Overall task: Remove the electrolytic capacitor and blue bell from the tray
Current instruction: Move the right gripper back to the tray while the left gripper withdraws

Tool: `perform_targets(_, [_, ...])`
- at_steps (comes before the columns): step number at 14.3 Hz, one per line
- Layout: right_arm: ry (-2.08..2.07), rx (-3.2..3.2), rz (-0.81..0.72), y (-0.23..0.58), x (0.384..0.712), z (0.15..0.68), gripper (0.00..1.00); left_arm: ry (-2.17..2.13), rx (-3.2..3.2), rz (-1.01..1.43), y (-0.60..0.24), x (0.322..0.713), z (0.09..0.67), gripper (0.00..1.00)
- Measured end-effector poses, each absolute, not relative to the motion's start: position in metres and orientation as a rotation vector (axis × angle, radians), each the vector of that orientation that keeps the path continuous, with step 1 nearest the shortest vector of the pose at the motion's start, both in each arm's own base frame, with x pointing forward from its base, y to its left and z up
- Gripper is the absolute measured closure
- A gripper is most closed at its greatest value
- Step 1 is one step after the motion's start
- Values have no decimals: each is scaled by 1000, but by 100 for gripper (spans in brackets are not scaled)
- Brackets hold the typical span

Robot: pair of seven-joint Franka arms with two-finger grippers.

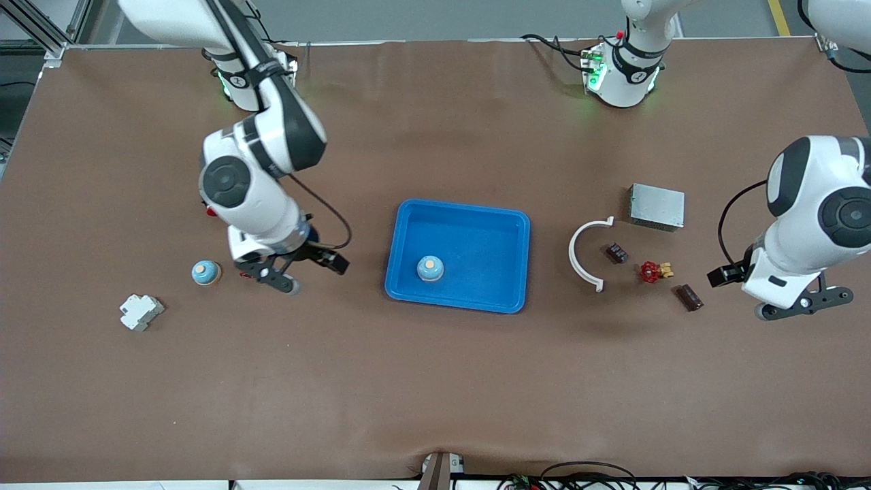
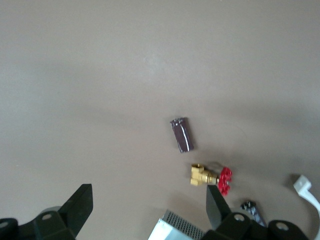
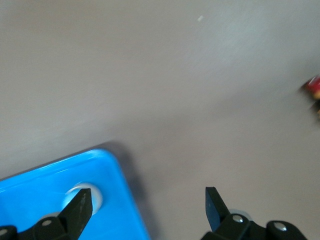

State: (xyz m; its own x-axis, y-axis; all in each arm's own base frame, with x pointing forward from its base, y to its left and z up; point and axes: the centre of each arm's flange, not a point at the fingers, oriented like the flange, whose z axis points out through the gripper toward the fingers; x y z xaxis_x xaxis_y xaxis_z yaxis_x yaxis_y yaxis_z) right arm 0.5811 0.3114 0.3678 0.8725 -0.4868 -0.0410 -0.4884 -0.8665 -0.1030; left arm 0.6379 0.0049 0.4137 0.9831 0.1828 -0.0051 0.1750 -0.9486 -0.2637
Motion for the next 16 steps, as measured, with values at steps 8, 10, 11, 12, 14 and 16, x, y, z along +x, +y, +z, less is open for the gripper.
perform_targets(8, [993, -2893, 77, 474, 522, 311, 0, -112, -2943, 21, -3, 619, 526, 0])
perform_targets(10, [1018, -2905, 77, 494, 514, 292, 0, -130, -2962, 45, -3, 613, 556, 0])
perform_targets(11, [1033, -2912, 77, 498, 512, 283, 0, -112, -2986, 38, -4, 611, 568, 0])
perform_targets(12, [1048, -2919, 75, 499, 513, 274, 0, -64, -3010, 17, -7, 607, 582, 0])
perform_targets(14, [1062, -2930, 78, 498, 516, 261, 0, 9, -3016, -20, -19, 597, 603, 0])
perform_targets(16, [1069, -2938, 81, 497, 517, 251, 0, 33, -3002, -36, -37, 583, 619, 0])
